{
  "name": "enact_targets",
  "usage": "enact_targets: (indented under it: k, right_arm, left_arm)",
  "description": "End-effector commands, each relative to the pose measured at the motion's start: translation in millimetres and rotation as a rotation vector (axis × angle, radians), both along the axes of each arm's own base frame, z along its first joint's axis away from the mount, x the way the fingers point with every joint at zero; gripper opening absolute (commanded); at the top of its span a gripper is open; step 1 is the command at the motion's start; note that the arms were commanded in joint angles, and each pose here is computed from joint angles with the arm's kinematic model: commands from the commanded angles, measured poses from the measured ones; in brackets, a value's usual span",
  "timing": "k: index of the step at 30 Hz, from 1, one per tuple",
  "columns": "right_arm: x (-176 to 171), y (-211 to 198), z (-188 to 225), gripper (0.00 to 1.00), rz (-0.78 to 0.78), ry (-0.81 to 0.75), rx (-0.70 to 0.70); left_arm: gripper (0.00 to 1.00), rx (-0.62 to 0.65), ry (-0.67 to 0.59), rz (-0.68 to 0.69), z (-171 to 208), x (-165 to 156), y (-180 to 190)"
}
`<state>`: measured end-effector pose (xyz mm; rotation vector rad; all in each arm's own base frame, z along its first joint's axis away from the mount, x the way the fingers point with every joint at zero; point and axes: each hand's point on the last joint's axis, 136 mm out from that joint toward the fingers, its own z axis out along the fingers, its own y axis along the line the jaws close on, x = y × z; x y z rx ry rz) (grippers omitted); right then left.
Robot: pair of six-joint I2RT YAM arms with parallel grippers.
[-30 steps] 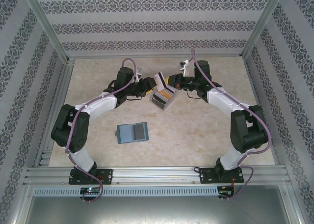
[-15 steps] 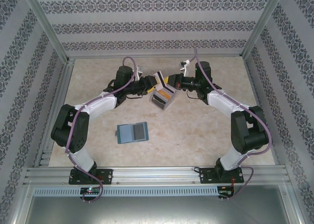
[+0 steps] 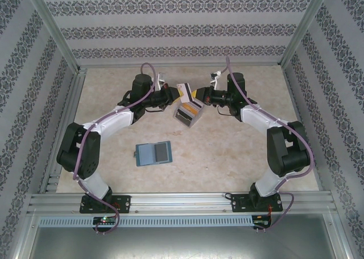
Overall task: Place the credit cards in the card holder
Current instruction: Pick up the credit card from the storage box.
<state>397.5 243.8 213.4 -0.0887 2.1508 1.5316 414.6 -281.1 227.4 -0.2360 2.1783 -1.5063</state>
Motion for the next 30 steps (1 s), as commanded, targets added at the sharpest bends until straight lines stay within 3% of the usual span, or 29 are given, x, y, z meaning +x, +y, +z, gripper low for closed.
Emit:
enact_targets:
  k: [1, 4, 8, 12, 22, 30]
  right_arm:
    - [-8.7, 7.5, 5.6, 0.01, 0.066, -0.031, 0.018]
    - [-8.1, 2.6, 5.8, 0.05, 0.064, -0.025, 0.015]
    - [-5.6, -7.6, 3.3, 0.32, 0.081, 0.041, 0.037]
    - [-4.9, -18.9, 0.3, 0.42, 0.091, 0.084, 0.055]
    - [-18.6, -10.1, 1.8, 0.44, 0.183, 0.104, 0.085]
    - [-26.3, 0.9, 12.4, 0.40, 0.238, 0.087, 0.102]
  left_arm:
    - [0.01, 0.002, -0.066, -0.008, 19.7, 1.3, 1.1]
    - [0.00, 0.019, -0.063, -0.022, 16.5, -2.2, 1.3]
    - [0.00, 0.026, -0.063, -0.073, 15.3, -8.1, -1.4]
    - [0.00, 0.035, -0.068, -0.118, 15.0, -14.1, -4.1]
    - [0.00, 0.002, -0.086, -0.228, 23.1, -21.9, -15.7]
    - [0.00, -0.021, -0.059, -0.233, 18.5, -20.4, -17.9]
